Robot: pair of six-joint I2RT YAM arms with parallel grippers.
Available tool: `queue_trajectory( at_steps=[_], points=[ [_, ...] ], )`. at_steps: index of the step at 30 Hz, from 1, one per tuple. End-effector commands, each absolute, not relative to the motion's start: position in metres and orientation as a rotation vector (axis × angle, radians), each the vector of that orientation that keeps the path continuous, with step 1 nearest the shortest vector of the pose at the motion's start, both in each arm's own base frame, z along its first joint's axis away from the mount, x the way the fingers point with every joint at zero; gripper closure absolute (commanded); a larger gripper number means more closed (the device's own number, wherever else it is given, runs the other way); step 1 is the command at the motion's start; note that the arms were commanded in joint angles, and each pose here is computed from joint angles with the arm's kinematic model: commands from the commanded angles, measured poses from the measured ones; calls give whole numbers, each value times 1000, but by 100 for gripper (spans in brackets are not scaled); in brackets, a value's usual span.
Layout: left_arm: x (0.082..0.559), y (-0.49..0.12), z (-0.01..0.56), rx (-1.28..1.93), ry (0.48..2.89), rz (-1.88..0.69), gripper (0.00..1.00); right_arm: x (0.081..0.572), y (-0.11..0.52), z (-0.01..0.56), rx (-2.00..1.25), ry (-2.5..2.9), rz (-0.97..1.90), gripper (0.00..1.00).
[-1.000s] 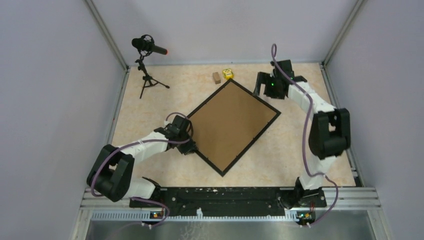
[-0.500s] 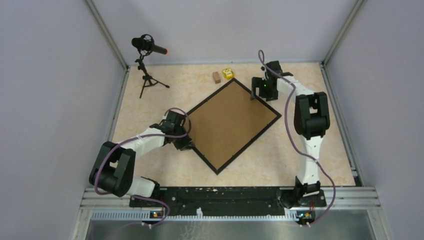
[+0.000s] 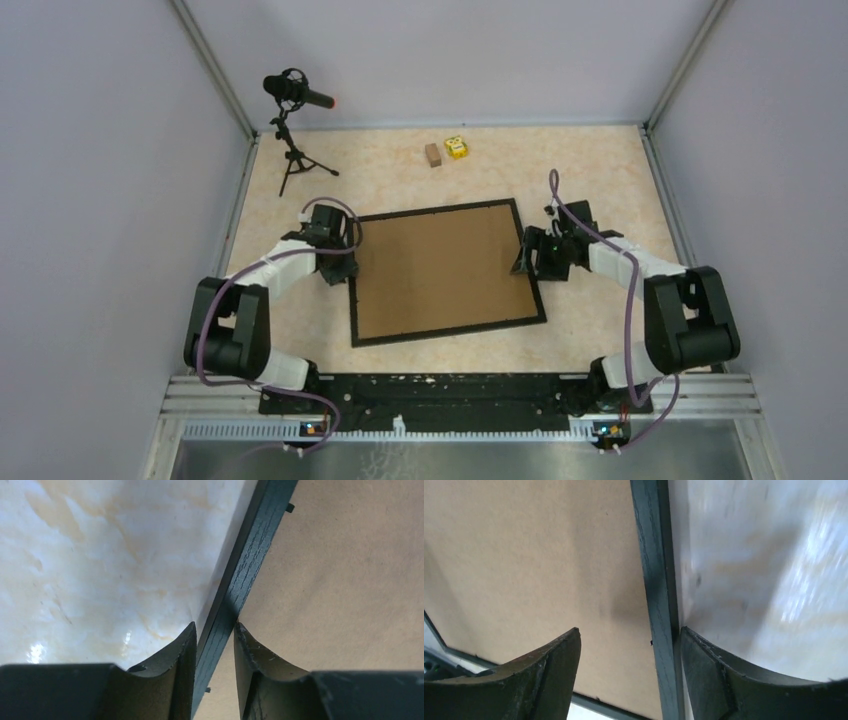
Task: Put the photo into the frame
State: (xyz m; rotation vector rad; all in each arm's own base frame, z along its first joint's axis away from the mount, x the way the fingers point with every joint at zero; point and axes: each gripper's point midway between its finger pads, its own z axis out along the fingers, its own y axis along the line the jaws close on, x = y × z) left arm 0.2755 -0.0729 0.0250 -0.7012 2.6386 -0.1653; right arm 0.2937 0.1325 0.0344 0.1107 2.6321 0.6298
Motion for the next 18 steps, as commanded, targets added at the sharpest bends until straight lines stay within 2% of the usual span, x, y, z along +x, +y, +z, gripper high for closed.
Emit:
queue_trajectory(
  at_steps=[1,6,12,18],
  points=[
    [276,-37,3,-630,2708,39,64,244,114,40,257,2784,540,35],
    [284,-33,2,-617,2733,8,66,230,99,43,371,2853,441,54],
    [282,-35,-7,-615,2759,-19,70,239,99,44,305,2824,436,65],
    [285,-33,-7,-608,2763,-23,74,260,106,45,231,2795,438,69]
  ],
)
